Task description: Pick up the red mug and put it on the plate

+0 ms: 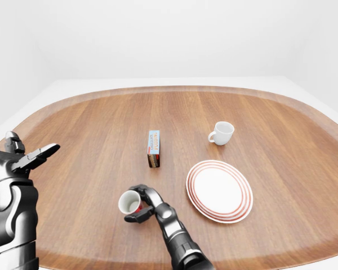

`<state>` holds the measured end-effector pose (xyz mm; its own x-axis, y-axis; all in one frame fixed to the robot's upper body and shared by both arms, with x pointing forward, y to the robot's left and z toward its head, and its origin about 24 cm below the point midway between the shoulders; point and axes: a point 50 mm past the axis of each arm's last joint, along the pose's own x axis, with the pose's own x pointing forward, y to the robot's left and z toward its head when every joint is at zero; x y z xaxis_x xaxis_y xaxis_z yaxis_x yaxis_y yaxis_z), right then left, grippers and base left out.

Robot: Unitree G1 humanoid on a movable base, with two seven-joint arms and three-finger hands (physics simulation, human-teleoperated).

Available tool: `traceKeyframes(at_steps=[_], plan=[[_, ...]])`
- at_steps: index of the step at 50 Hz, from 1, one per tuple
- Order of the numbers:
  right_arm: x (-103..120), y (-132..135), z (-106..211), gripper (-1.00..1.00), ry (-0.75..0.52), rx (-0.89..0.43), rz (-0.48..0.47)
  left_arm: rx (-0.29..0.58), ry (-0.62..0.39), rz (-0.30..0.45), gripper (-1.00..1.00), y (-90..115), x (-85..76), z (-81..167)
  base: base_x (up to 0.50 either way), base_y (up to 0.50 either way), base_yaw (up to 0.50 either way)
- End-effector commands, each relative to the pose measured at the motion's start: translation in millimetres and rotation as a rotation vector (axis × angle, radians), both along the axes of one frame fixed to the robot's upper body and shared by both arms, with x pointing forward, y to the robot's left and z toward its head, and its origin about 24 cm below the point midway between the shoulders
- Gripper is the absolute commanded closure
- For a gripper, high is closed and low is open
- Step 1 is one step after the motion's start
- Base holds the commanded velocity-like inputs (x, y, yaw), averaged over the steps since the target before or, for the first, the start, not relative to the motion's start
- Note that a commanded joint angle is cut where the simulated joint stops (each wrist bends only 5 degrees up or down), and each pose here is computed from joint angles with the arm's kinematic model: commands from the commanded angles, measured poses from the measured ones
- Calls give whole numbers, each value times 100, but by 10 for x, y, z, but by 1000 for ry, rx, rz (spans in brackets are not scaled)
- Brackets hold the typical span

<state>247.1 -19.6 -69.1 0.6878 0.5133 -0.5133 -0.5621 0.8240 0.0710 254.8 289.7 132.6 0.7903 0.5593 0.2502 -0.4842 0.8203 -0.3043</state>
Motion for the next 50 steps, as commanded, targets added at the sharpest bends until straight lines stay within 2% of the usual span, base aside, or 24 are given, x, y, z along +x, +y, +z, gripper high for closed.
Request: traceKeyframes(at_steps=[1,19,24,29,32,36,38,39,41,44,45,48,50], plan=[[-51,20,-47,100,29,0,16,1,0,1,-100,0,7,-1,0,0,0],[-34,21,-31,100,19,-2,17,1,0,2,-100,0,6,4,0,0,0],[29,53,97,100,-68,-6,20,0,2,1,-100,-4,3,-2,0,0,0],[131,-20,306,100,-150,0,-52,-2,3,3,-100,6,6,-9,0,0,0],[295,-193,602,100,-237,23,-153,-3,4,3,-100,8,8,-20,0,0,0],[382,-433,1196,100,-500,95,-251,-2,5,3,-100,4,10,-14,0,0,0],[381,-437,1207,100,-504,97,-253,-2,5,3,-100,3,10,-14,0,0,0],[441,-604,1526,100,-639,115,-302,-2,4,3,-100,4,8,-12,0,0,0],[544,-748,1738,100,-720,114,-337,-2,4,3,-100,6,1,-10,0,0,0],[693,-983,1968,100,-796,102,-396,-2,4,5,-100,6,-1,0,0,0,0],[794,-1194,2073,100,-823,81,-466,-3,3,6,-100,12,-2,0,0,0,0],[901,-1504,2342,100,-890,96,-546,0,6,5,-100,6,10,-14,0,0,0],[988,-1741,2672,100,-971,106,-602,4,7,2,-100,-6,12,-21,0,0,0]])
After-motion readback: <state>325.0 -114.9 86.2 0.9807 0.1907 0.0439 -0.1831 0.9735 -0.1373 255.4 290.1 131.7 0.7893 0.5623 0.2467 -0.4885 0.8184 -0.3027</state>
